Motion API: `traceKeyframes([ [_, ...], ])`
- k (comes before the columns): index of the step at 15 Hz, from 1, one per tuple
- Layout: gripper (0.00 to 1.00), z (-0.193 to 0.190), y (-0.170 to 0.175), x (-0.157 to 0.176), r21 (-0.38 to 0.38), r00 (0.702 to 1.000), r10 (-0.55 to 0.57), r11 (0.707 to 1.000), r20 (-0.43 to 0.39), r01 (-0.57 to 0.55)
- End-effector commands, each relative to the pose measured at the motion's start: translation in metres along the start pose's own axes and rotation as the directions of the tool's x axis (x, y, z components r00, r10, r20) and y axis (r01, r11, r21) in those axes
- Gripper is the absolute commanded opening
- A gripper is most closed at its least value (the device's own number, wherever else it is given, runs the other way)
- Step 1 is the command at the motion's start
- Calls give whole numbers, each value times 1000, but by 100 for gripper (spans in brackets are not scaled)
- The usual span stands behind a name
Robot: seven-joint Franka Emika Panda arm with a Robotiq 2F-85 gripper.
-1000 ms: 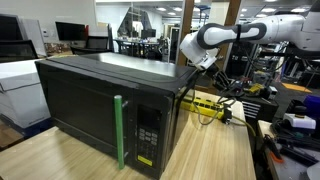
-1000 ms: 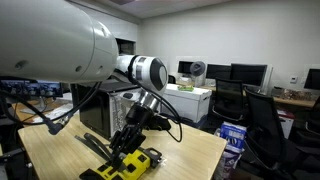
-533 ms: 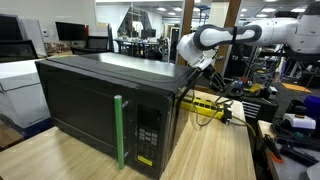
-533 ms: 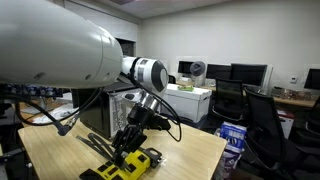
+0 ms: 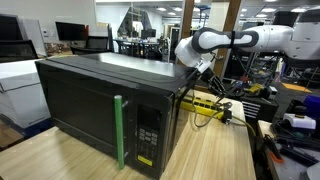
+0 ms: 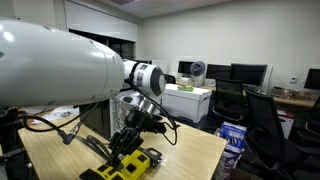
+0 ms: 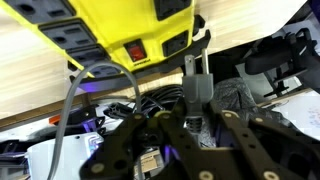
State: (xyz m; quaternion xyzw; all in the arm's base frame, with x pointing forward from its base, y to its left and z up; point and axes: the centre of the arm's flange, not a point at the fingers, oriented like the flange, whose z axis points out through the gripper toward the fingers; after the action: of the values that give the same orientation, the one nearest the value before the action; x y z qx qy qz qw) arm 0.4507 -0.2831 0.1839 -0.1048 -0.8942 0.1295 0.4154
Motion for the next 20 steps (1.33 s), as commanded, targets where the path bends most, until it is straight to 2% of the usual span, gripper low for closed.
traceKeyframes([
  [1,7,-2,-22,-5,12,999,-44,999,-22,44],
  [20,7,11,-28,1,35,991,-34,999,-128,38],
])
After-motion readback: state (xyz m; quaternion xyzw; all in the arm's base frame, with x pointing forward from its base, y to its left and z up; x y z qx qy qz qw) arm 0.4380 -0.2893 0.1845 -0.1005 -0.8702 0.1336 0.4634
